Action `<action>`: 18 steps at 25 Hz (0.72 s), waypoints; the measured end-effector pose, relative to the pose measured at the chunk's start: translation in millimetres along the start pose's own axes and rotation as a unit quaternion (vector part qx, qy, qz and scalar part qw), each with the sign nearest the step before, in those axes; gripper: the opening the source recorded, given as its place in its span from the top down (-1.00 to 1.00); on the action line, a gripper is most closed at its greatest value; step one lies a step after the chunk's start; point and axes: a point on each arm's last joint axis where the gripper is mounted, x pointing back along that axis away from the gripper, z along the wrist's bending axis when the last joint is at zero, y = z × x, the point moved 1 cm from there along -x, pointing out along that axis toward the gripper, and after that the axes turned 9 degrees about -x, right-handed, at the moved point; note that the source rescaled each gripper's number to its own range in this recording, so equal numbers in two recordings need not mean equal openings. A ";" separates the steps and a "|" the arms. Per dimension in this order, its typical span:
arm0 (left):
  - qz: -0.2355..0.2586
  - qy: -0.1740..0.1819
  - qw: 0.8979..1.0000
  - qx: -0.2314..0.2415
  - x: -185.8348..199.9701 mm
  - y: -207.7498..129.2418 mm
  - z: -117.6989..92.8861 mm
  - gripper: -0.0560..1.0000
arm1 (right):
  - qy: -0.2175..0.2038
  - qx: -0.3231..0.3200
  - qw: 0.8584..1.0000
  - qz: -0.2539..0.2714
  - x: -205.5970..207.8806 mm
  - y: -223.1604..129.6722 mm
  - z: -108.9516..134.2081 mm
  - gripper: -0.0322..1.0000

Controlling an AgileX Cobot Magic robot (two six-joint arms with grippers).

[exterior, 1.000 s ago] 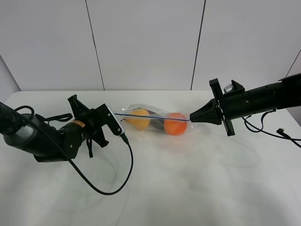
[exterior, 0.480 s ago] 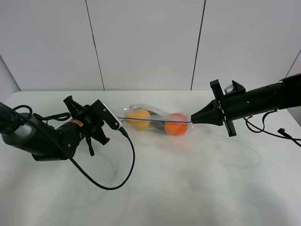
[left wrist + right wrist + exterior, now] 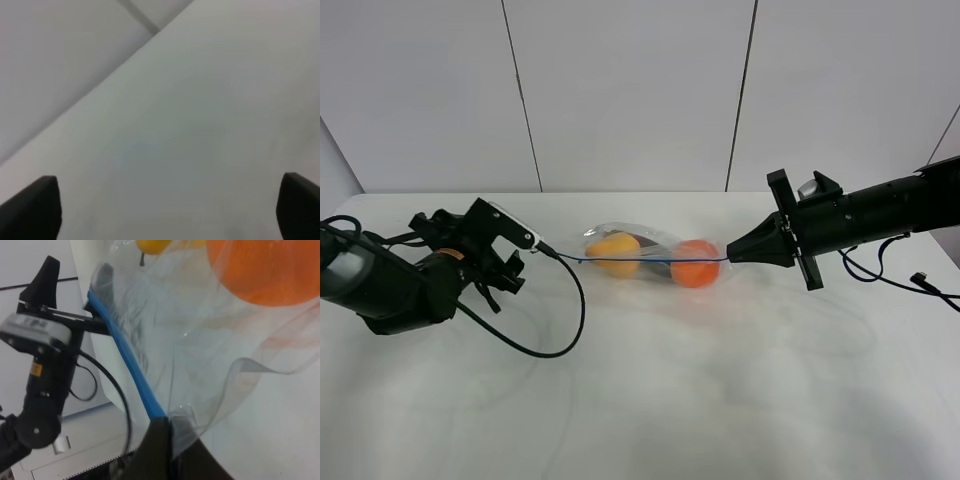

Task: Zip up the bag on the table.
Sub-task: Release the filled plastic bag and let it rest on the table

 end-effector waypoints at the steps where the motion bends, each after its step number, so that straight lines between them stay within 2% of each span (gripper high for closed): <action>1: 0.008 0.006 1.000 0.027 -2.0 -4.8 5.1 -0.98 | 0.000 0.000 1.000 0.000 0.0 0.0 0.0 0.94; 3: 0.028 0.011 0.996 0.083 -5.5 -15.5 13.2 -0.99 | -0.001 0.000 1.000 0.000 0.0 -0.1 -0.2 0.94; 5: 0.051 0.005 0.988 0.143 -8.0 -25.7 17.6 -0.99 | -0.001 0.000 1.000 0.000 0.0 -0.1 -0.2 0.94; 8: 0.089 -0.026 0.974 0.204 -13.3 -38.4 21.2 -1.00 | -0.001 0.000 1.000 0.000 0.0 -0.1 -0.2 0.94; 11: 0.137 -0.079 0.957 0.243 -18.6 -43.0 25.5 -1.00 | -0.001 0.000 1.000 0.000 0.0 -0.1 -0.2 0.94; 15: 0.182 -0.149 0.933 0.274 -28.7 -29.9 42.5 -1.00 | -0.001 0.000 1.000 0.001 0.3 0.0 -0.3 0.94; 16: 0.195 -0.176 0.924 0.278 -30.6 -22.8 46.5 -1.00 | -0.001 0.000 1.000 0.001 0.3 0.0 -0.3 0.94; 18: 0.228 -0.245 0.900 0.278 -30.4 -9.1 48.5 -1.00 | -0.001 0.000 1.000 0.001 0.3 0.0 -0.3 0.94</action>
